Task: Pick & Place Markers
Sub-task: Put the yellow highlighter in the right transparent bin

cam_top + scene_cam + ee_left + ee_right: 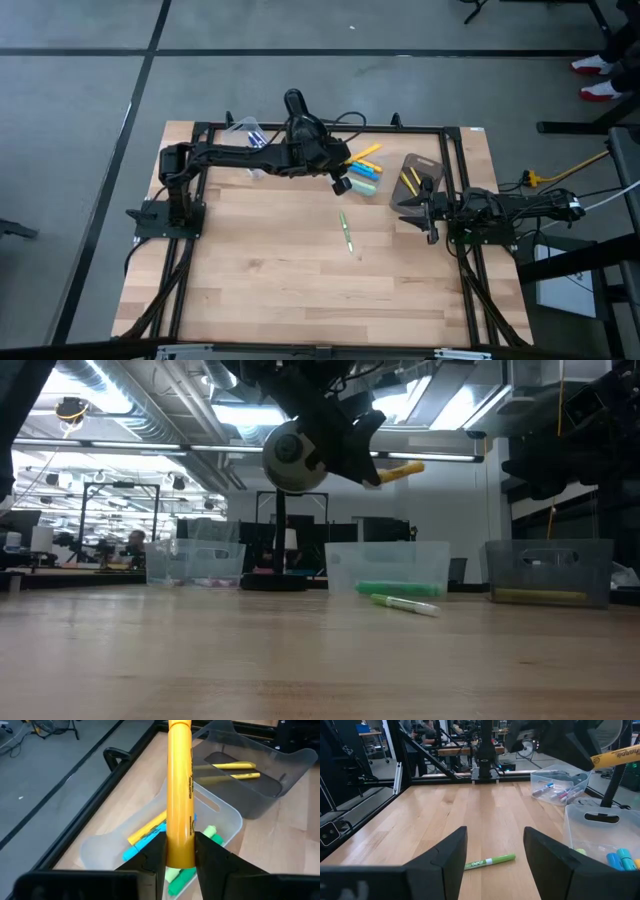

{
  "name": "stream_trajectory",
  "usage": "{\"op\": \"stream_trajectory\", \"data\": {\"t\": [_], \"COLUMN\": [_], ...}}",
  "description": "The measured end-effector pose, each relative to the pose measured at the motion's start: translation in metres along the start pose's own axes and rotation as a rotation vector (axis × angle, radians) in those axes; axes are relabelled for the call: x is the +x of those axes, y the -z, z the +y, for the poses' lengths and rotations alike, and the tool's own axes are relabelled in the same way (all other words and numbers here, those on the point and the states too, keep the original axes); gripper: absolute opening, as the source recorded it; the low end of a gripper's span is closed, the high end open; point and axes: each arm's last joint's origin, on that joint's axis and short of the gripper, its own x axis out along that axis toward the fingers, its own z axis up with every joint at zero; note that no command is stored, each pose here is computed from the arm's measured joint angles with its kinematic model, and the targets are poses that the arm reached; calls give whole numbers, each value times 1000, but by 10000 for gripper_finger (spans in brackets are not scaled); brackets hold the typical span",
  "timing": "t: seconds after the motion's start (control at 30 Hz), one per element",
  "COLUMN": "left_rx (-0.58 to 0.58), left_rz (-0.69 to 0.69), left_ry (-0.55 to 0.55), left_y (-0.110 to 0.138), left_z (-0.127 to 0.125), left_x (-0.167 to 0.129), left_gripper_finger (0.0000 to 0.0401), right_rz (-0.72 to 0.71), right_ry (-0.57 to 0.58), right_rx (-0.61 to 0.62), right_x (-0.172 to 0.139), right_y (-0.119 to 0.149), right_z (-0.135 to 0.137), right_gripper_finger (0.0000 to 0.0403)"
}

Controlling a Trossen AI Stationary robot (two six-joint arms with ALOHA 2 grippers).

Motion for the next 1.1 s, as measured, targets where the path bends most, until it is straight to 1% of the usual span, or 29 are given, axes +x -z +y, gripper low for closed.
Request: {"op": "stream_trajectory", "data": {"t": [0.13, 0.27, 0.33, 0.43, 0.53, 0.67, 0.9, 1.0, 1.1], "left_rx": [23, 86, 125, 200, 227, 217, 100, 89, 86], "left_rz": [8, -14, -32, -34, -27, -25, 3, 2, 1], "left_ry": [-4, -56, -36, 32, 9, -36, -47, -51, -70], "left_y": [2, 1, 0, 0, 1, 1, 4, 3, 3], "left_z": [-3, -11, -16, -21, -22, -20, -16, -14, -12], "left_x": [1, -2, -3, -4, -4, -4, -3, -2, -2], "left_gripper_finger": [74, 81, 82, 77, 73, 83, 86, 89, 102], "right_rz": [0, 0, 0, 0, 0, 0, 0, 0, 0], "right_ry": [0, 0, 0, 0, 0, 0, 0, 0, 0], "right_rx": [0, 0, 0, 0, 0, 0, 0, 0, 0], "right_x": [0, 0, 0, 0, 0, 0, 0, 0, 0], "right_y": [0, 0, 0, 0, 0, 0, 0, 0, 0], "right_z": [0, 0, 0, 0, 0, 0, 0, 0, 0], "right_gripper_finger": [194, 194, 194, 194, 194, 194, 194, 194, 194]}}
